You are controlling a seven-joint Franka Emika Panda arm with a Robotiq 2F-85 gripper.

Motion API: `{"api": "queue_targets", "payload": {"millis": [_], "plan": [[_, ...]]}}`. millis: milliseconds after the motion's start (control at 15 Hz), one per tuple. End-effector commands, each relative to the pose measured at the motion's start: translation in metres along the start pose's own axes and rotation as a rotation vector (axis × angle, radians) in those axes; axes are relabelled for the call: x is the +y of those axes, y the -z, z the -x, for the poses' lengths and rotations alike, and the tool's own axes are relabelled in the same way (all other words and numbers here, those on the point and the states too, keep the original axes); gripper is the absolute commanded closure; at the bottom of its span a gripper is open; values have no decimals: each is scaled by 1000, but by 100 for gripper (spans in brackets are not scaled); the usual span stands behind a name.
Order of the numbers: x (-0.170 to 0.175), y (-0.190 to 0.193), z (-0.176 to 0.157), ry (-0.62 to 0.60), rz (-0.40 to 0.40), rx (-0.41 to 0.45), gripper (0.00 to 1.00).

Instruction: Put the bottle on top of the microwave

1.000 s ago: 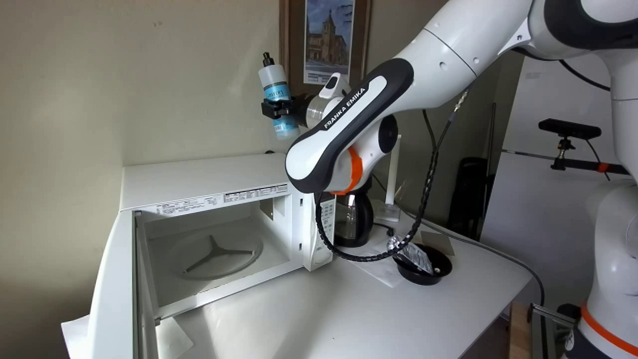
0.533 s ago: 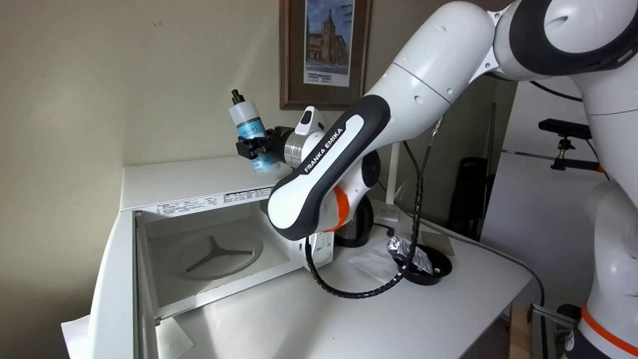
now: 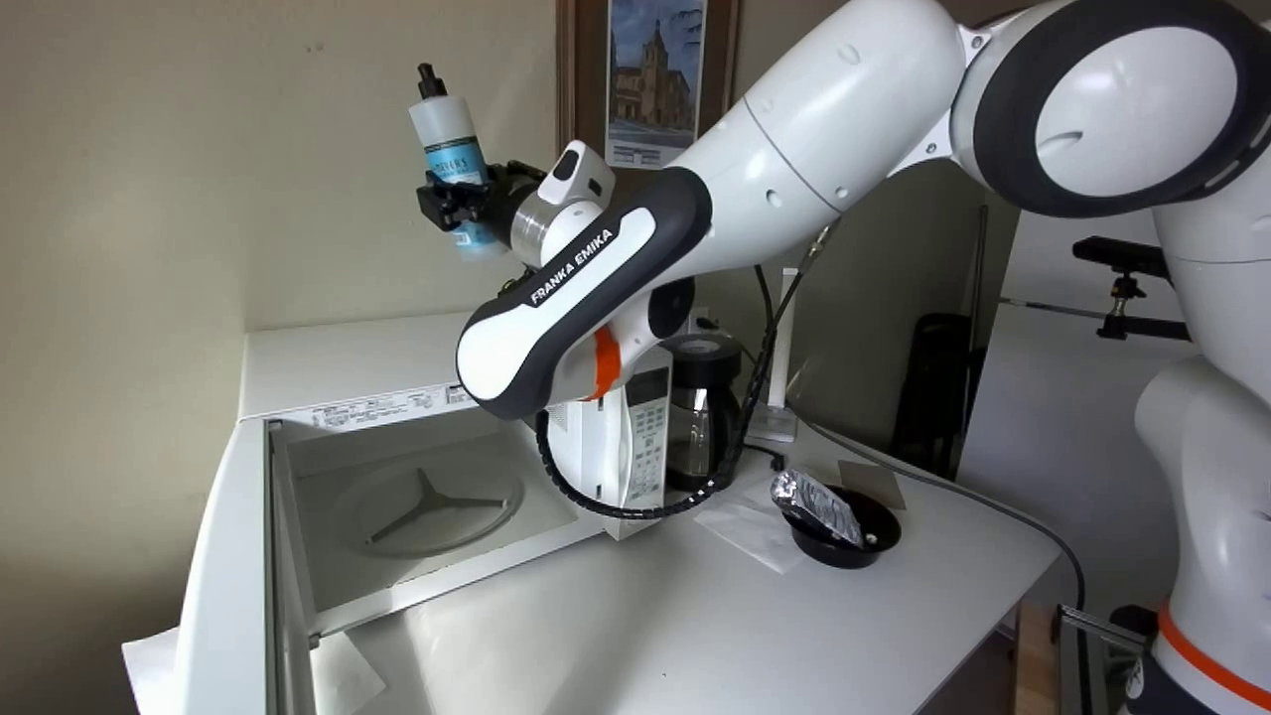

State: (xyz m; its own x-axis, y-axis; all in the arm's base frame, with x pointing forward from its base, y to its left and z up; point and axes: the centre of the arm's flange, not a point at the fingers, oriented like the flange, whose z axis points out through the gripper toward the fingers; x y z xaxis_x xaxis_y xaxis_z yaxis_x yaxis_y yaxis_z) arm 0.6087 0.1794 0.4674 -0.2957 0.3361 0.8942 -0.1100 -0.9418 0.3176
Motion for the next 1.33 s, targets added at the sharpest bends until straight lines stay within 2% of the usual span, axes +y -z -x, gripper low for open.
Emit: {"api": "queue_targets", "payload": {"millis": [0, 333, 667, 733, 933, 1000, 1133, 1267], "plan": [[-17, 31, 26, -42, 68, 55, 67], [-24, 45, 35, -72, 121, 42, 67], [0, 57, 46, -244, 204, 76, 67], [-13, 22, 25, -193, 174, 46, 42], [-4, 26, 32, -229, 192, 52, 42], [-6, 28, 38, -244, 177, 42, 67], [-8, 31, 45, -274, 154, 37, 67], [-14, 38, 52, -261, 144, -13, 67]]}}
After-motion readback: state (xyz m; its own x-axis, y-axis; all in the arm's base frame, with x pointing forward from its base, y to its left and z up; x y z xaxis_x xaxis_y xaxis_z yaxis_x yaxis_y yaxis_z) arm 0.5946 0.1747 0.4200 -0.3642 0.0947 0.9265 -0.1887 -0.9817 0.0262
